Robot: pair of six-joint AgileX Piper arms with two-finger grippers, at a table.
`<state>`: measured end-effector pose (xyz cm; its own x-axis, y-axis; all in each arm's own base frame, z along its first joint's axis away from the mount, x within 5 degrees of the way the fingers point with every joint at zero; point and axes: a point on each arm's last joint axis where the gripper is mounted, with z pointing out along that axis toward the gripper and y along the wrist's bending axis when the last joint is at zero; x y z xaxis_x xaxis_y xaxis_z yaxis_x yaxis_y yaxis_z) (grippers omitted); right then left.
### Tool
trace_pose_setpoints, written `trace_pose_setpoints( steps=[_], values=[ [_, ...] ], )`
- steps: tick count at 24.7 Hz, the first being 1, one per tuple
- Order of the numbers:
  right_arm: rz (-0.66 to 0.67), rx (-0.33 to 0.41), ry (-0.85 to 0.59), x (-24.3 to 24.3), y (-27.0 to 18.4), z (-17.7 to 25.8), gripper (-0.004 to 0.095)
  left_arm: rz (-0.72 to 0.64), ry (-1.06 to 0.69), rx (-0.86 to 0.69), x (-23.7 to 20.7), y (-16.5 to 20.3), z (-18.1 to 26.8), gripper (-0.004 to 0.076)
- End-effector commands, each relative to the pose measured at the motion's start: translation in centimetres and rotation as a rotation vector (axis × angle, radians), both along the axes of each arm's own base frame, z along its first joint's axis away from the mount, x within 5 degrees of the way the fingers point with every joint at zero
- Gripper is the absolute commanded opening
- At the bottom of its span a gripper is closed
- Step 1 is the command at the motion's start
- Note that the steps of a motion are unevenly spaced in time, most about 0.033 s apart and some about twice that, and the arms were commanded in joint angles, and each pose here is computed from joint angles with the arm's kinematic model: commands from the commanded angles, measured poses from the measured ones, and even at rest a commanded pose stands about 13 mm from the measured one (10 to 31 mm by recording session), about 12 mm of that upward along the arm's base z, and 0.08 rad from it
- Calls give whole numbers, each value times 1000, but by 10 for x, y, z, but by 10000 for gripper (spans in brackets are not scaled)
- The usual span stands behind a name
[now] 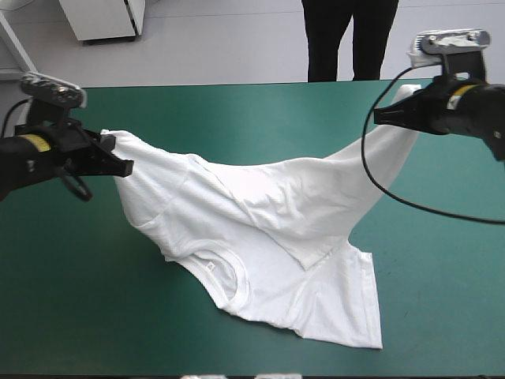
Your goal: Fold the cloth
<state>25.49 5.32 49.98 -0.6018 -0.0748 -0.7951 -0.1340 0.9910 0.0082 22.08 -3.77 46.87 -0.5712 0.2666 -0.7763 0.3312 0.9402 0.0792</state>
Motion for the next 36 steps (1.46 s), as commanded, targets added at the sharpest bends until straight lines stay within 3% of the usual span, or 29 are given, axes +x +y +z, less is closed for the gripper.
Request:
trace_pose_setpoints(
  steps=[1, 7, 16, 21, 23, 26, 28, 30, 36],
  values=[
    [5, -27, -49, 41, 8, -13, -17, 9, -13, -17, 39, -6, -13, -10],
    [-9, -102, 89, 109, 18, -76, -18, 30, 84, 15, 105, -12, -64, -10],
    [-24, -129, 259, 186, 20, -182, -17, 139, 113, 156, 193, -3, -159, -10],
    [-13, -89, 274, 194, 0, -191, 52, 154, 131, 155, 202, 0, -168, 5],
    [8, -16, 280, 195, -10, -188, 205, 147, 107, 160, 204, 0, -160, 85],
    [6, 98, 262, 195, -36, -170, 613, 159, 65, 161, 207, 6, -138, 394],
    [7, 154, 230, 192, -49, -155, 715, 163, 77, 168, 206, 9, -128, 514],
    [20, 204, 204, 186, -59, -142, 724, 176, 100, 170, 204, 13, -118, 563],
    [40, 264, 217, 153, -77, -109, 706, 145, 226, 153, 180, 12, -101, 565]
  ],
)
